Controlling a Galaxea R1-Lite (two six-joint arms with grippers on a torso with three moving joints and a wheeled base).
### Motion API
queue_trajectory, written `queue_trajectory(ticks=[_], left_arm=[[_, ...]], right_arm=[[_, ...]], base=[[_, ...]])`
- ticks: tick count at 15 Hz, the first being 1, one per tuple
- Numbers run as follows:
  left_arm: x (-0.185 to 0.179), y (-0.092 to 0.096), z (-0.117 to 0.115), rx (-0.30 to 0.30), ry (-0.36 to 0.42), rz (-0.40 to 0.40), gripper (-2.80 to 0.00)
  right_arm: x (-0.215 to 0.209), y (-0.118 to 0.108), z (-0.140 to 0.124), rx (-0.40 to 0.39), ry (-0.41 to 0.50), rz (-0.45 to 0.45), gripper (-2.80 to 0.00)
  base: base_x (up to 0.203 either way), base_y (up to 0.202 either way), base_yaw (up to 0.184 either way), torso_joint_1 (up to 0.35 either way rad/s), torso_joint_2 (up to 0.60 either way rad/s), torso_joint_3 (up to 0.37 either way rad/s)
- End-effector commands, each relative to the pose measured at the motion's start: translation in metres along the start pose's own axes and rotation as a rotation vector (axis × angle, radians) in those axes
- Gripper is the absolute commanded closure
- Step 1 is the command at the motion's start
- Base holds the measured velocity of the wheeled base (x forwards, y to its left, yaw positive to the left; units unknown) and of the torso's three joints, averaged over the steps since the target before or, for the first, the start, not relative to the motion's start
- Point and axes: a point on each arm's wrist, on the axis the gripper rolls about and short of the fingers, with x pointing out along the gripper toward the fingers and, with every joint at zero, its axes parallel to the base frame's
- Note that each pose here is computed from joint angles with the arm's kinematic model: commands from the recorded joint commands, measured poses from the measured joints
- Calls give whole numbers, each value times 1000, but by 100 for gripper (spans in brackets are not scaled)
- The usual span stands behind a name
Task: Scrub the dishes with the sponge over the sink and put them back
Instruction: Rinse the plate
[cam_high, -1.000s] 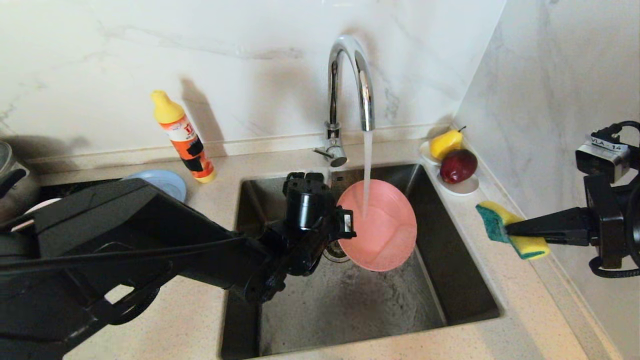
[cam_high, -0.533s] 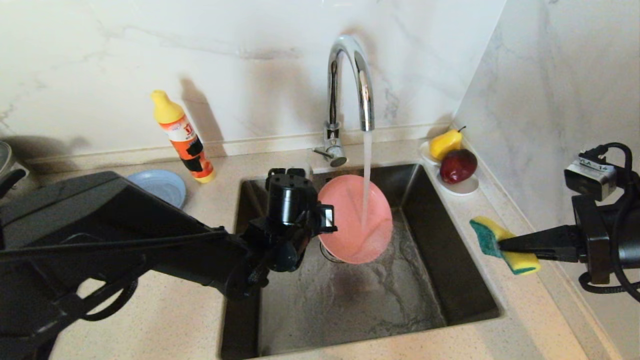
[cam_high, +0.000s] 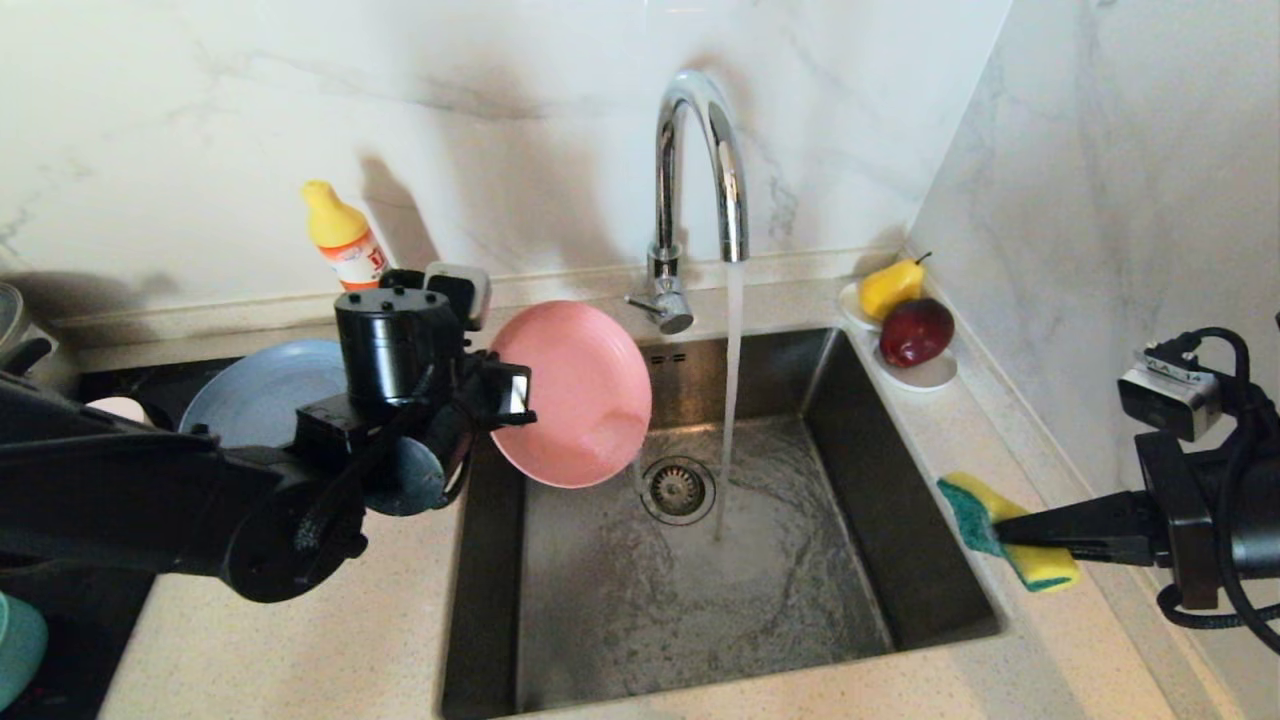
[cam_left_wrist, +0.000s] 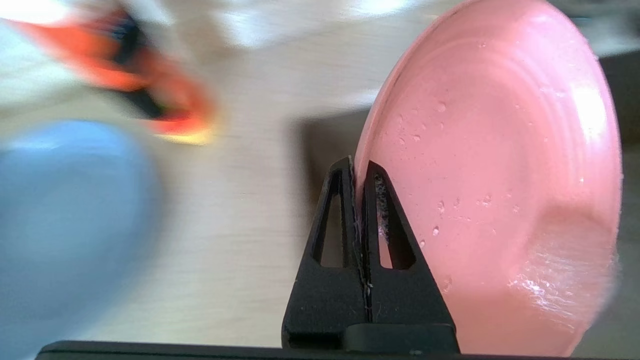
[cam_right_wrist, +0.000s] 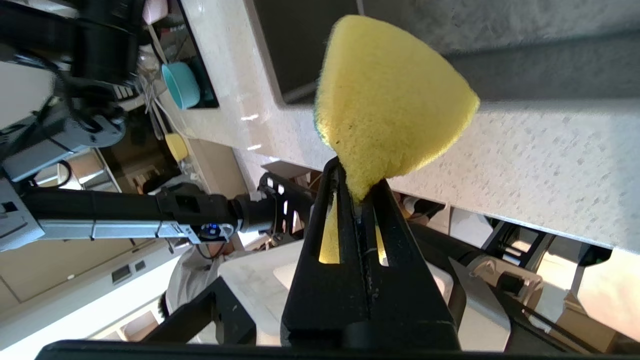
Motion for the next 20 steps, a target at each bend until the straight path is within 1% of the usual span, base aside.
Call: queue_trajectory(ticks=[1, 2, 5, 7, 8, 9, 10, 12, 16, 17, 18, 19, 20], left_arm=[[-11, 20, 14, 9, -35, 67, 0], [-14, 24, 14, 23, -33, 80, 0], [-22, 30, 17, 52, -41, 85, 0], [-28, 33, 22, 80, -60, 89, 0], [-30, 35, 24, 102, -73, 93, 0], [-32, 36, 25, 109, -85, 96, 0], [-33, 37, 29, 117, -123, 106, 0], [-35, 38, 25, 143, -150, 116, 0], [-39, 41, 24, 121, -169, 117, 0], [-40, 45, 23, 119, -153, 120, 0], [-41, 48, 22, 112, -120, 115, 0], [-42, 52, 20, 98, -69, 109, 0], [-43, 57, 20, 68, -18, 96, 0]], right_arm=[[0, -1, -2, 7, 7, 2, 0], [0, -1, -3, 10, 10, 0, 0], [0, -2, -4, 10, 11, 0, 0], [0, -1, -4, 7, 10, 2, 0], [0, -1, -4, 5, 13, 3, 0], [1, 0, -5, 4, 17, 4, 0], [2, 0, -5, 5, 20, 4, 0], [3, 0, -5, 5, 28, 5, 0], [5, -1, -4, 8, 31, 3, 0], [5, -1, -4, 9, 31, 3, 0], [6, -2, -3, 13, 35, 2, 0], [7, -3, -3, 15, 40, 5, 0], [8, -4, -3, 20, 47, 8, 0]], base=[[0, 0, 0, 0, 0, 0], [0, 0, 0, 0, 0, 0], [0, 0, 0, 0, 0, 0], [0, 0, 0, 0, 0, 0], [0, 0, 0, 0, 0, 0], [0, 0, 0, 0, 0, 0], [0, 0, 0, 0, 0, 0], [0, 0, 0, 0, 0, 0], [0, 0, 0, 0, 0, 0], [0, 0, 0, 0, 0, 0], [0, 0, 0, 0, 0, 0], [0, 0, 0, 0, 0, 0], [0, 0, 0, 0, 0, 0]])
